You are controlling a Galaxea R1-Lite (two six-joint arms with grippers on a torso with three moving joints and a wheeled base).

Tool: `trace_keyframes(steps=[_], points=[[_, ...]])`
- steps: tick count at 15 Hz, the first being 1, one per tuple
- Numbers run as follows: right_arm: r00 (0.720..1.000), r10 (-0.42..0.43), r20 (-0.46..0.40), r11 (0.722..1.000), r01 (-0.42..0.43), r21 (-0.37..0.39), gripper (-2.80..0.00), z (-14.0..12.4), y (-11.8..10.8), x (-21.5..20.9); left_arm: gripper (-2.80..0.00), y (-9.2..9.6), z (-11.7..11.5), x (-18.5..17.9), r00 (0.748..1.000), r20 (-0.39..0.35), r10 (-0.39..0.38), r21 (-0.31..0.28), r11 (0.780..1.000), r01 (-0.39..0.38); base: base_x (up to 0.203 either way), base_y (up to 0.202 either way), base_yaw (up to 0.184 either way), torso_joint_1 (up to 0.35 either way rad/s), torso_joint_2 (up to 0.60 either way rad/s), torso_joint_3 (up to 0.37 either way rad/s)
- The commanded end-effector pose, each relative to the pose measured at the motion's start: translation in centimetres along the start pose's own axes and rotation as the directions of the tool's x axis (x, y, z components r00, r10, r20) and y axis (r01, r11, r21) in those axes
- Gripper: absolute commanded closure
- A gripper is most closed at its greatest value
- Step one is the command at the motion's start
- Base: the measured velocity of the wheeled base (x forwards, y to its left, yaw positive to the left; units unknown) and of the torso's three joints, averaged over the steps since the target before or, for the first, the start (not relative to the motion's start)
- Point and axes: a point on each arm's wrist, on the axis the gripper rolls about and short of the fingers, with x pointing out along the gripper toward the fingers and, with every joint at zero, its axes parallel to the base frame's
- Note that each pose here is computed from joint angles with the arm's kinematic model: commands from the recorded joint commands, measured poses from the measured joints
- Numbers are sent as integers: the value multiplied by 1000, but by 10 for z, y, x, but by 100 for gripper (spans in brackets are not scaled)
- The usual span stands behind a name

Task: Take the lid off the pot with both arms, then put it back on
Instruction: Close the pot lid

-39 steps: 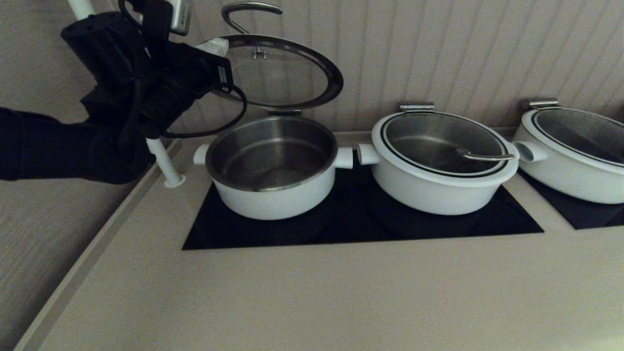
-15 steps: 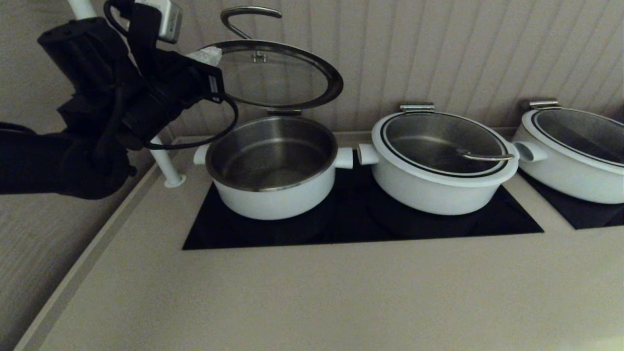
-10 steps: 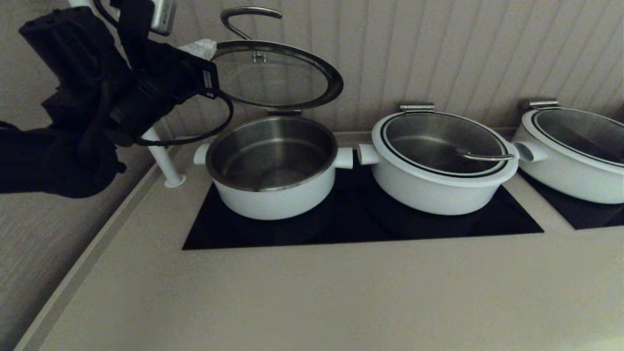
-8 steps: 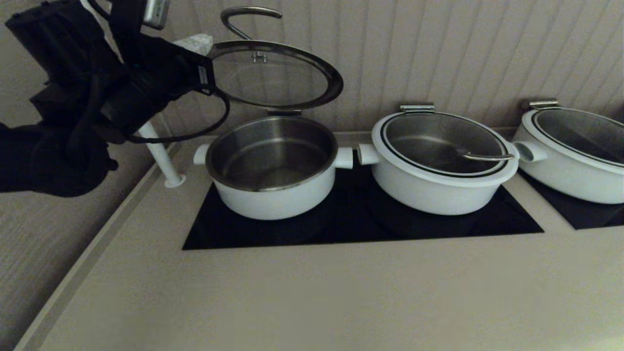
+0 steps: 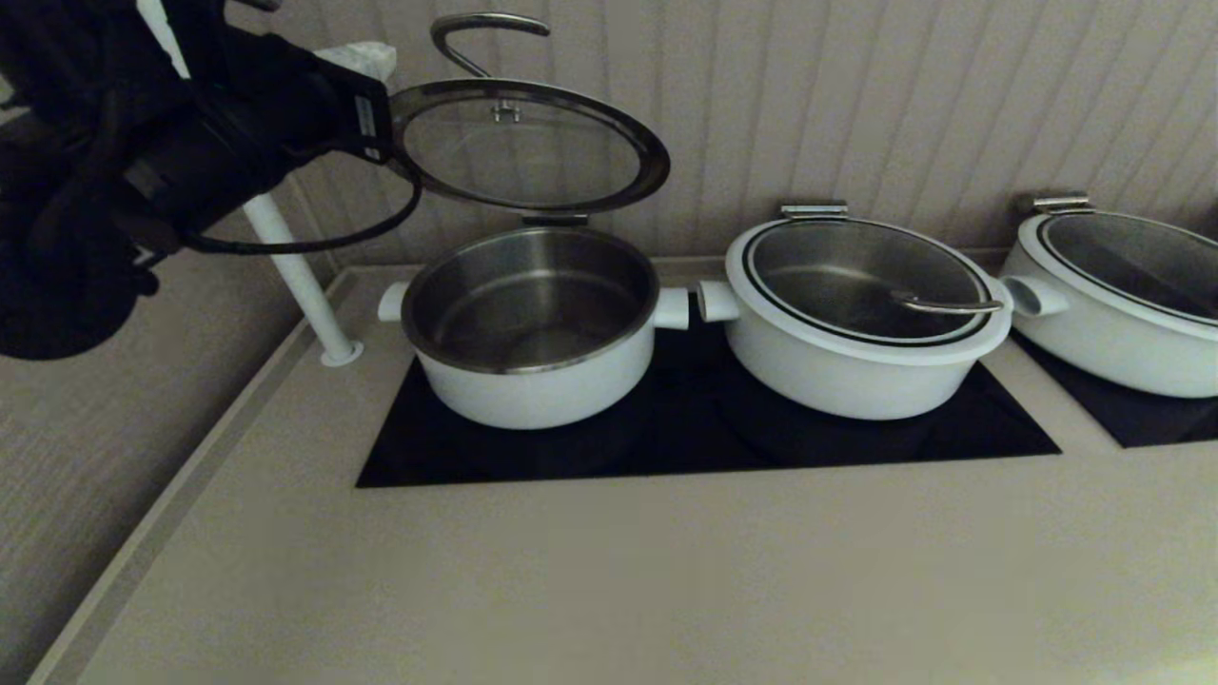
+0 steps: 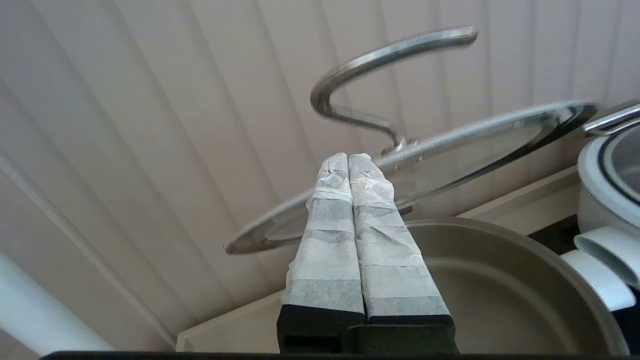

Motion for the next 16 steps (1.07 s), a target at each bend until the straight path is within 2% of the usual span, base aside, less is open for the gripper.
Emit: trace_keyframes(steps=[1, 3, 5, 7, 10, 14, 16], points=[[1000, 1, -2, 1000, -1, -1, 0, 0, 0, 0, 0, 4, 16, 2, 999, 26, -24, 3, 1000, 24, 0, 0, 0, 0, 0, 0], [1000, 1, -2, 1000, -1, -1, 0, 0, 0, 0, 0, 4, 21, 5, 996, 19, -88, 8, 996, 88, 0, 0, 0, 0, 0, 0], [1000, 1, -2, 1000, -1, -1, 0, 0, 0, 0, 0, 3, 22, 6, 987, 25, -157, 53, 986, 155, 0, 0, 0, 0, 0, 0], [1000, 1, -2, 1000, -1, -1, 0, 0, 0, 0, 0, 1, 20, 9, 974, 40, -222, 124, 969, 215, 0, 0, 0, 0, 0, 0], [1000, 1, -2, 1000, -1, -1, 0, 0, 0, 0, 0, -1, 16, 15, 965, 47, -257, 223, 945, 241, 0, 0, 0, 0, 0, 0], [1000, 1, -2, 1000, -1, -1, 0, 0, 0, 0, 0, 3, 6, 21, 967, 24, -252, 250, 939, 238, 0, 0, 0, 0, 0, 0], [1000, 1, -2, 1000, -1, -1, 0, 0, 0, 0, 0, 8, -2, 25, 972, 6, -236, 283, 932, 225, 0, 0, 0, 0, 0, 0]])
